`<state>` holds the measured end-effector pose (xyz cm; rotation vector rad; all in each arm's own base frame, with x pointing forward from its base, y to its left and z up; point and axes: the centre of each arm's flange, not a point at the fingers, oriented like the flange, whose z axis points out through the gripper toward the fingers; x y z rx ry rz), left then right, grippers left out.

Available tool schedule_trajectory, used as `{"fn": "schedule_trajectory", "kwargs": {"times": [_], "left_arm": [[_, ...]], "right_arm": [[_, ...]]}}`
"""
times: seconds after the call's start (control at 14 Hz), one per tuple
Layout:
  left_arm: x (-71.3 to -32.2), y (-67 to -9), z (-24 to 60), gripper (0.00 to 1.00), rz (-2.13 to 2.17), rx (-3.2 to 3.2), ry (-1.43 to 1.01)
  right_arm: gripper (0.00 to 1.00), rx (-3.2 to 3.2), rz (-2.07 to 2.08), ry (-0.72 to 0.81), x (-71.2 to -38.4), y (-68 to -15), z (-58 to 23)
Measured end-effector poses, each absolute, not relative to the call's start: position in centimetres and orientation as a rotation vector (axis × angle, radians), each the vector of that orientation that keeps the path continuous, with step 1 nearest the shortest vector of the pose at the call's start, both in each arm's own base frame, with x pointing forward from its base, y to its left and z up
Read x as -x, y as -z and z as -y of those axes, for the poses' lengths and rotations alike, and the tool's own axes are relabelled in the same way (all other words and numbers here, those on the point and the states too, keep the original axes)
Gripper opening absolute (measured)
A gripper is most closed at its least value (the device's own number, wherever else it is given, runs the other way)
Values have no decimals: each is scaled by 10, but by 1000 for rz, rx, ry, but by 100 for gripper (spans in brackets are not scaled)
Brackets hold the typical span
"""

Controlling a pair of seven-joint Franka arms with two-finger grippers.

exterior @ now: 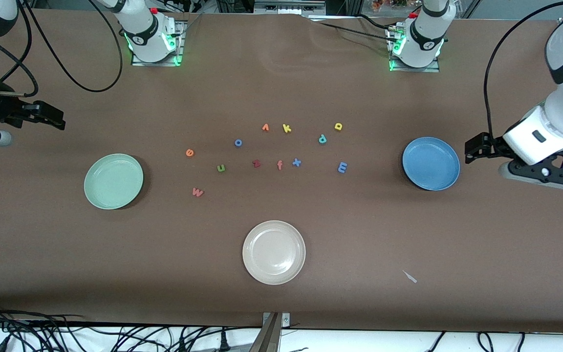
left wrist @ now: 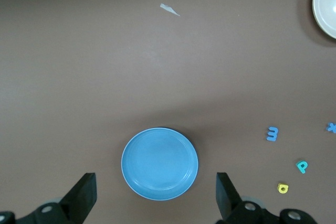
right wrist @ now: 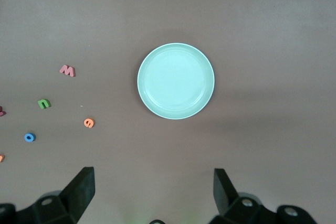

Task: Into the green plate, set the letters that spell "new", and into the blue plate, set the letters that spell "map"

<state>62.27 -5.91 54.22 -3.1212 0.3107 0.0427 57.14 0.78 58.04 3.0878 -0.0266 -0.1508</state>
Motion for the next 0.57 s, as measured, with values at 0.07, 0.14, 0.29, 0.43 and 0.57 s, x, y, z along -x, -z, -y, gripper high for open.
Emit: {"fn": "schedule_trajectory", "kwargs": {"times": [0.07, 0.14, 0.29, 0.43, 0.57], "left_arm": [[-624, -539, 61, 100, -315, 3121, -50], [-624, -538, 62, 100, -317, 3121, -51], [-624, -539, 63, 100, -319, 3121, -50], [-623, -538, 68, 100, -332, 3120, -52], [-622, -534, 83, 100, -360, 3116, -64]], "right_arm": [[100, -3088, 27, 151, -571, -580, -8], [100, -3088, 27, 151, -571, -580, -8], [100, -3088, 26, 151, -571, -580, -8], [100, -3088, 27, 151, -571, -580, -8], [100, -3088, 26, 151, -571, -580, -8]]}}
